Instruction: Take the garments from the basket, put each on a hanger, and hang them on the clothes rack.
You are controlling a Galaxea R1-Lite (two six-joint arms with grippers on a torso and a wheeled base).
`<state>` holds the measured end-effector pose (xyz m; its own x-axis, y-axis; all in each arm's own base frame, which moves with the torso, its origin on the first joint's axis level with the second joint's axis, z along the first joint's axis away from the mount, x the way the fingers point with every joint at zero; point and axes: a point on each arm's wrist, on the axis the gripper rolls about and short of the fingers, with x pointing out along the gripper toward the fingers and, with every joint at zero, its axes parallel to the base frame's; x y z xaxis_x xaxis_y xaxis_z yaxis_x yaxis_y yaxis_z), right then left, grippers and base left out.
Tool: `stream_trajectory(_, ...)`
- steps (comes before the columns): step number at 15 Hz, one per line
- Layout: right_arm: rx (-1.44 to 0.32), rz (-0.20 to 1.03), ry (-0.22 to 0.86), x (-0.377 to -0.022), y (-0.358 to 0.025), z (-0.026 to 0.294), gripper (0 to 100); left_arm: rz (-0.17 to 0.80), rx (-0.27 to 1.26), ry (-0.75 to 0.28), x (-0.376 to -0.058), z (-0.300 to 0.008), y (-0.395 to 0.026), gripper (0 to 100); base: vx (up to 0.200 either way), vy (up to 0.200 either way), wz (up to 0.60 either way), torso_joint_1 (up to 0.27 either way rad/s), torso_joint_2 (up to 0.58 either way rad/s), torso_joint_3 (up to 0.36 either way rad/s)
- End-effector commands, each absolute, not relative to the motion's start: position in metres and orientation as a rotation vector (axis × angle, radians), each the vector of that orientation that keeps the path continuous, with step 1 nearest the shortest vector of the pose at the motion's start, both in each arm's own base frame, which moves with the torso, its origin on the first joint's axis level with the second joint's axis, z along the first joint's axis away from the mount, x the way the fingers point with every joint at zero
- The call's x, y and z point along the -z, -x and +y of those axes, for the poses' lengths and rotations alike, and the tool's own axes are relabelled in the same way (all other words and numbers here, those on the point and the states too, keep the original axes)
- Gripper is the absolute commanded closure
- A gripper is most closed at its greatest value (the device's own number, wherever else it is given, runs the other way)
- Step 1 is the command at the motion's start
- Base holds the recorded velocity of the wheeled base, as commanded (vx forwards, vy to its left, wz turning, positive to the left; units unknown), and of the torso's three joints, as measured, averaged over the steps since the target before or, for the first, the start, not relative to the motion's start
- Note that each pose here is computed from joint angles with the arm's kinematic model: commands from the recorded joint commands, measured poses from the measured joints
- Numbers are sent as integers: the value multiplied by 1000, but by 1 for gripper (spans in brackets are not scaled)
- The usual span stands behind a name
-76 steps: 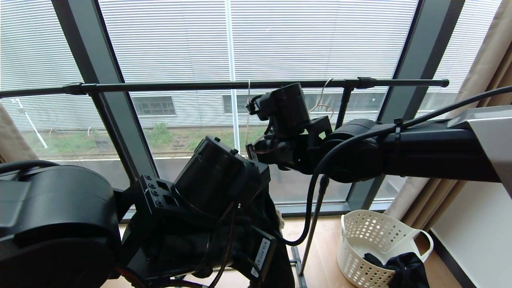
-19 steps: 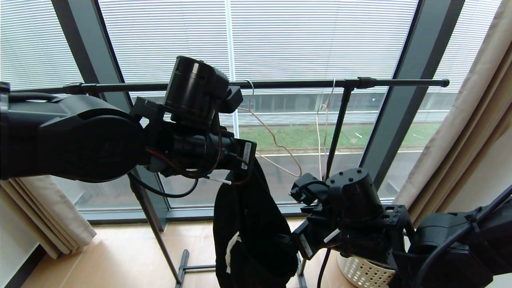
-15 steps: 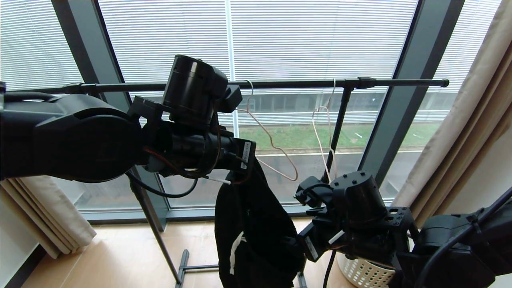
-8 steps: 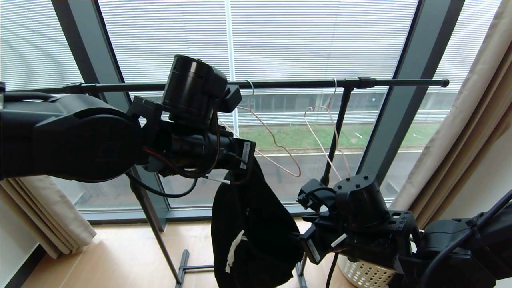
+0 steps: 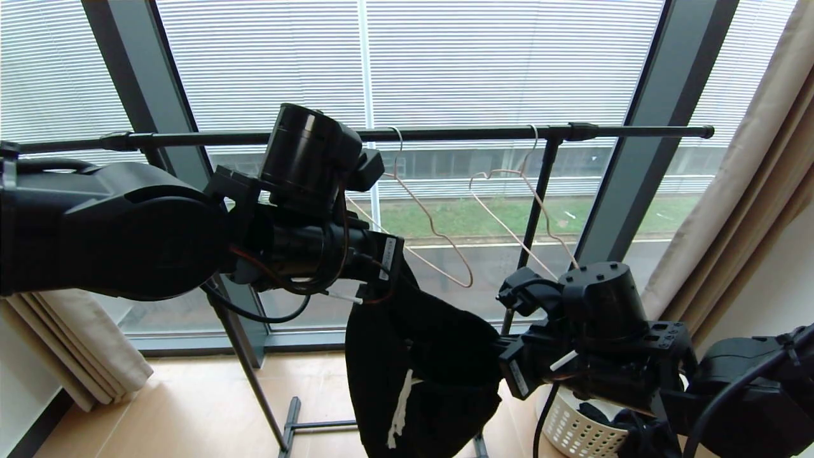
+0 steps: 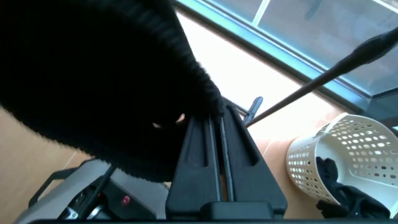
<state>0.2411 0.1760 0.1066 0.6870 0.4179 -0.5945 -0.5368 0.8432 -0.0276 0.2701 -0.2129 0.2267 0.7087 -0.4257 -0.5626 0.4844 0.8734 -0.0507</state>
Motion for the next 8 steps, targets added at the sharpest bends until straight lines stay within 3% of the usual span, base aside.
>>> stream_trajectory(1,-512,557,176,-125,-241,164,100,625,512,-144,-216,-212,-268,0,0,0,0,0,0,0)
stream_trajectory(5,-447,488,150,-145,-246,142,100,657,557,-144,-209,-212,-269,0,0,0,0,0,0,0)
stream_trajectory(8,-404,431,146,-161,-248,126,100,686,724,-56,-211,-206,-278,0,0,0,0,0,0,0)
